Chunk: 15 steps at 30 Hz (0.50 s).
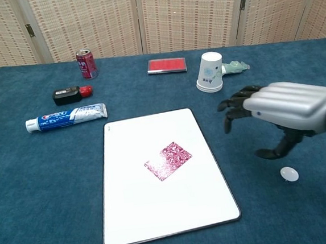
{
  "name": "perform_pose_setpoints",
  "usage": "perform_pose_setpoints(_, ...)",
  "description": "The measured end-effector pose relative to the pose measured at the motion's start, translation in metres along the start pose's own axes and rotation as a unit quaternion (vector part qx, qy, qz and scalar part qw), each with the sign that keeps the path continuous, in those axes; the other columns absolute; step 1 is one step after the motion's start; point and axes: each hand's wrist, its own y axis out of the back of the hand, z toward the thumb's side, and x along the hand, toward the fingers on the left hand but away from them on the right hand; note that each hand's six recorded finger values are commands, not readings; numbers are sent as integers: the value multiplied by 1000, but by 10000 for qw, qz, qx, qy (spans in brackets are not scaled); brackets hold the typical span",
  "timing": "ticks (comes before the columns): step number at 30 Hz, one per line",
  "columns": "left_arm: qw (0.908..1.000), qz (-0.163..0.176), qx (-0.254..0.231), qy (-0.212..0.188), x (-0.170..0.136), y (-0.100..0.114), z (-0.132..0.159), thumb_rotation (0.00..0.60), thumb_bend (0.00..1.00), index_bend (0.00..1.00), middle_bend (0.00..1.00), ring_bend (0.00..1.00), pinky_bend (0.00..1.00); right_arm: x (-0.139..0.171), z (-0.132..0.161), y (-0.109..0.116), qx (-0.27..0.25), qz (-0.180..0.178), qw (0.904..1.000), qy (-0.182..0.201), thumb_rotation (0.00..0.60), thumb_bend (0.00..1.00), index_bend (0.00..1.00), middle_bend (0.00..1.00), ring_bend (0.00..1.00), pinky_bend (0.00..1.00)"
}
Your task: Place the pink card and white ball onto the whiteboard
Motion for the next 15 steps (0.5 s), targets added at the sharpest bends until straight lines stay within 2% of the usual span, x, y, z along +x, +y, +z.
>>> perform_pose_setpoints(5,10000,13,-12,-85,1,2,8,600,176,201,184,159,0,26,-19,-20,9,111,9999,-115,600,351,327,143,75,0)
perform_pose_setpoints(10,9999,16,2,-122,1,3,11,600,176,201,184,159,0,33,-35,-35,-39,162,9995,-272,600,352,360,157,80,0)
perform_pose_setpoints(15,10000,18,2,-70,-1,4,9,600,176,201,184,159,0,36,-38,-48,-122,238,9993,-275,600,351,364,160,79,0)
